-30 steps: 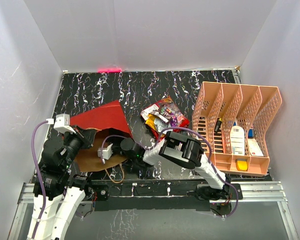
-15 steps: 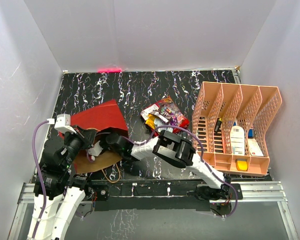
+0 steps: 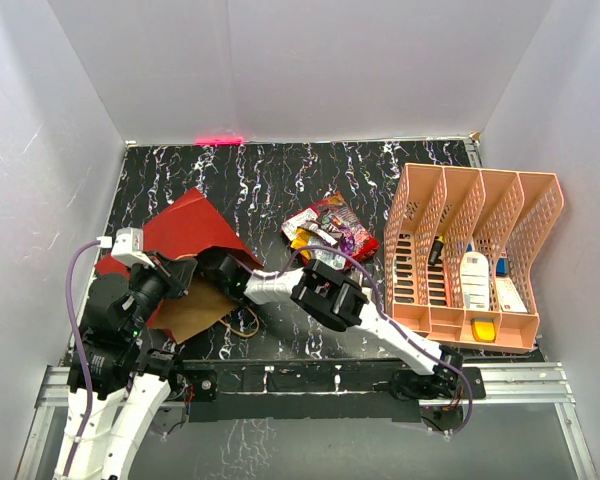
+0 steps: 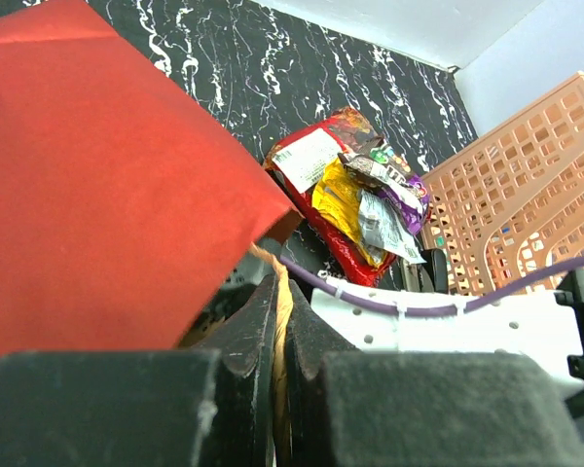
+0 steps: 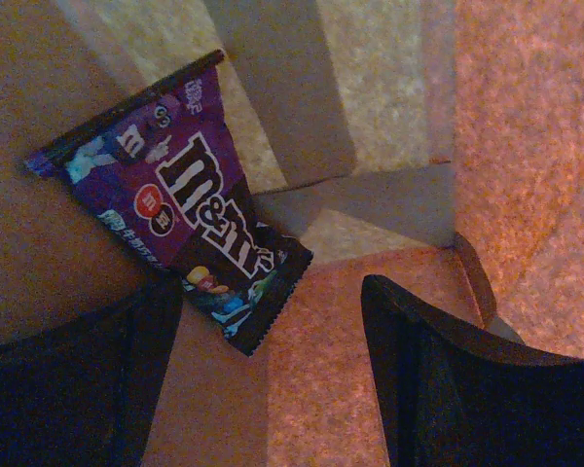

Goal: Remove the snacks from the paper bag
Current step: Take out the snack from the paper bag.

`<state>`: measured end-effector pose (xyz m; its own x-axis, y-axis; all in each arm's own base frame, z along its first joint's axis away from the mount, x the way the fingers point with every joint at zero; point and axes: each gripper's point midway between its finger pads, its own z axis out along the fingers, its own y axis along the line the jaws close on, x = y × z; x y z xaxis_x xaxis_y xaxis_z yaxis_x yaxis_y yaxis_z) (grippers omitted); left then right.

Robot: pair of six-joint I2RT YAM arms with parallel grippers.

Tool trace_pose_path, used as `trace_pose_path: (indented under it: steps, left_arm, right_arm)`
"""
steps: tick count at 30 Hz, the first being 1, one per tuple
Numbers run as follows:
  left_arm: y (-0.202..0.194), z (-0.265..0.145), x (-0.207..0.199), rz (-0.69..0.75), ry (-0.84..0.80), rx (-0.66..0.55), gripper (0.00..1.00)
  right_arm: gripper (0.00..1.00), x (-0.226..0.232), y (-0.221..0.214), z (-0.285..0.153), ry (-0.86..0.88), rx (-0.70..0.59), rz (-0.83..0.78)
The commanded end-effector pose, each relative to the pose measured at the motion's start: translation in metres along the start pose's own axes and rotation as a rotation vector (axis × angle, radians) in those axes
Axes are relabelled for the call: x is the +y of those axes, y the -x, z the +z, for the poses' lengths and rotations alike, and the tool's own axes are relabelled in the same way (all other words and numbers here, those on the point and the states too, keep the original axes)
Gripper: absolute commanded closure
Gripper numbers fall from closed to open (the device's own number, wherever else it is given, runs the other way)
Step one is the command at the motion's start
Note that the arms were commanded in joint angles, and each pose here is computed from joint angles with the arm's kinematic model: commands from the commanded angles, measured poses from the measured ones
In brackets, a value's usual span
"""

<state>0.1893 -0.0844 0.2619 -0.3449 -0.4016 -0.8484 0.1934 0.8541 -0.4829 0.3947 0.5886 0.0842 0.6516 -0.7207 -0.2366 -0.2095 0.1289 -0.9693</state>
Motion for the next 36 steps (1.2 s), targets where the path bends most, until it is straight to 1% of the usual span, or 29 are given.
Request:
trace_pose_path:
  steps: [1, 4, 5, 6, 8, 11, 16, 19, 22, 25, 32, 34, 36]
  left_arm:
    - [0.004, 0.000, -0.010, 0.017, -0.050, -0.011, 1.00]
    - [0.003, 0.001, -0.009, 0.016, -0.047, -0.003, 1.00]
    - [0.002, 0.001, -0.009, 0.016, -0.046, -0.001, 1.00]
    - [0.002, 0.002, -0.009, 0.016, -0.045, 0.001, 1.00]
    - [0.001, 0.002, -0.008, 0.016, -0.041, 0.007, 1.00]
    - [0.000, 0.004, -0.007, 0.014, -0.031, 0.017, 1.00]
    - [0.001, 0.004, -0.003, 0.009, -0.008, 0.012, 1.00]
    - [0.001, 0.005, -0.001, 0.007, 0.004, 0.012, 1.00]
    - [0.001, 0.006, 0.000, 0.006, 0.012, 0.016, 1.00]
    - [0.002, 0.006, 0.001, 0.004, 0.018, 0.013, 1.00]
    - [0.002, 0.006, 0.003, 0.001, 0.026, 0.012, 1.00]
    - [0.001, 0.007, 0.003, 0.000, 0.029, 0.015, 1.00]
    - [0.002, 0.007, 0.003, 0.000, 0.030, 0.014, 1.00]
  right_arm:
    - [0.25, -0.009, -0.015, 0.020, -0.040, -0.042, 0.041]
    - [0.30, -0.015, -0.012, 0.029, -0.053, -0.100, 0.052]
    - [0.33, -0.015, -0.012, 0.032, -0.053, -0.109, 0.055]
    - [0.40, -0.017, -0.011, 0.034, -0.060, -0.117, 0.058]
    - [0.43, -0.018, -0.009, 0.036, -0.062, -0.136, 0.061]
    - [0.52, -0.019, -0.009, 0.039, -0.059, -0.145, 0.065]
    - [0.77, -0.038, -0.010, 0.034, -0.104, -0.119, 0.085]
    - [0.87, -0.058, -0.002, 0.025, -0.147, -0.139, 0.119]
    - [0.92, -0.070, 0.007, 0.014, -0.165, -0.149, 0.159]
    - [0.93, -0.080, 0.015, -0.005, -0.186, -0.159, 0.188]
    - [0.93, -0.084, 0.039, -0.071, -0.173, -0.195, 0.296]
    - [0.93, -0.072, 0.044, -0.094, -0.136, -0.203, 0.329]
    - [0.93, -0.072, 0.052, -0.116, -0.116, -0.216, 0.384]
